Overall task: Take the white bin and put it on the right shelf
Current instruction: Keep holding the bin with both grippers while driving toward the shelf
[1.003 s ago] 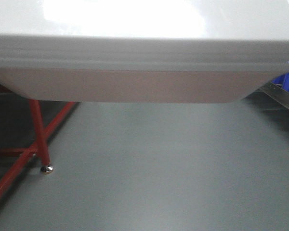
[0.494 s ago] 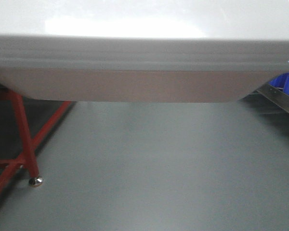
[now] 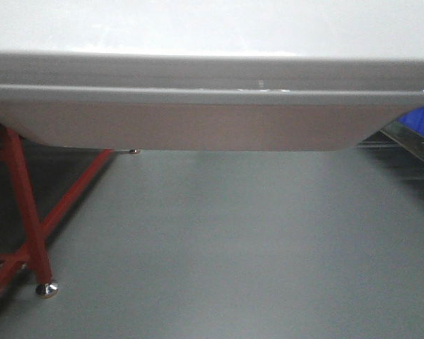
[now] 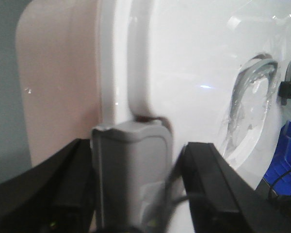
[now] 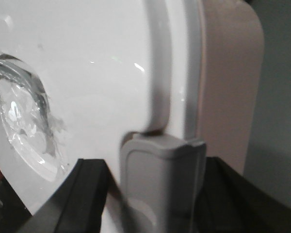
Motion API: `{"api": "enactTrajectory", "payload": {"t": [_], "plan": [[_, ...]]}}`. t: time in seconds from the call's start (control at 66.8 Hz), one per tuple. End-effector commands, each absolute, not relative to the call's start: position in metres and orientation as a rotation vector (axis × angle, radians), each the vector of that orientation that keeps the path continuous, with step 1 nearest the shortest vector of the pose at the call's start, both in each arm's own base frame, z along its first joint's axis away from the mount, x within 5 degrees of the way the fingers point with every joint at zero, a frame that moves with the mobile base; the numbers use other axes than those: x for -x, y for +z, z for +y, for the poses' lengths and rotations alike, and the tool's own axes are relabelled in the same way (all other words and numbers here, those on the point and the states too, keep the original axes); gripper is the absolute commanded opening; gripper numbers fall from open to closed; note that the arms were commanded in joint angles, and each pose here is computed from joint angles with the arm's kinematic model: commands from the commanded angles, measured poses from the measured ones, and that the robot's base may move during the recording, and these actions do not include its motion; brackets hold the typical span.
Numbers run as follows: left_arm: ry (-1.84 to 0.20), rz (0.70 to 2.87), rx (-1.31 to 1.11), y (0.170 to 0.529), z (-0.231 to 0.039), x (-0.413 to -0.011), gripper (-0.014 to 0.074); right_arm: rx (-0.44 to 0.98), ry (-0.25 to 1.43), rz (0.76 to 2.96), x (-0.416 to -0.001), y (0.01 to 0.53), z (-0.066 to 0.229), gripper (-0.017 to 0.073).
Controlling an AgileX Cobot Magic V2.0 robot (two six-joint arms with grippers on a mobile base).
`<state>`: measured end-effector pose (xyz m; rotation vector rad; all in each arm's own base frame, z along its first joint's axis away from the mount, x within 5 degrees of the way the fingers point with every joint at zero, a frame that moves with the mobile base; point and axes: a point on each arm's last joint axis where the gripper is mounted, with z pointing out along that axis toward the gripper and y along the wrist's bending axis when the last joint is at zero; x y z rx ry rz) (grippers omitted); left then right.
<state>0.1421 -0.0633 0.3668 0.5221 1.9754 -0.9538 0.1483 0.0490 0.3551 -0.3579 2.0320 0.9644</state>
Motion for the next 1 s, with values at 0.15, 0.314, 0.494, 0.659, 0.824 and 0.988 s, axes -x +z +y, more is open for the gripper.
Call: {"api": "enactTrajectory", "payload": {"t": [0.15, 0.314, 0.494, 0.659, 0.824, 0.988], "plan": [[-1.216, 1.855, -0.650, 0.3873, -0.0773, -0.1210, 0.0240, 0.436, 1.181, 1.901, -0.1341, 0.3769, 0.0614, 0.0335], [-1.216, 1.855, -0.650, 0.3873, -0.0773, -0.1210, 0.0240, 0.436, 1.181, 1.901, -0.1341, 0.3769, 0.0614, 0.0335], [-1.216, 1.855, -0.650, 0.3873, -0.0773, -0.1210, 0.0240, 0.436, 1.181, 1.901, -0.1341, 0.3769, 0.0614, 0.0335], [-1.216, 1.855, -0.650, 0.3873, -0.0773, -0.1210, 0.0240, 0.436, 1.181, 1.901, -0.1341, 0.3769, 0.0614, 0.0335], [-1.216, 1.855, -0.650, 0.3873, -0.0773, -0.1210, 0.0240, 0.436, 1.181, 1.901, -0.1341, 0.3769, 0.0614, 0.0335], [-1.217, 1.854, -0.650, 0.3874, -0.0773, -0.1210, 0.0240, 0.436, 1.181, 1.901, -0.1341, 0.3769, 0.0614, 0.0335]]}}
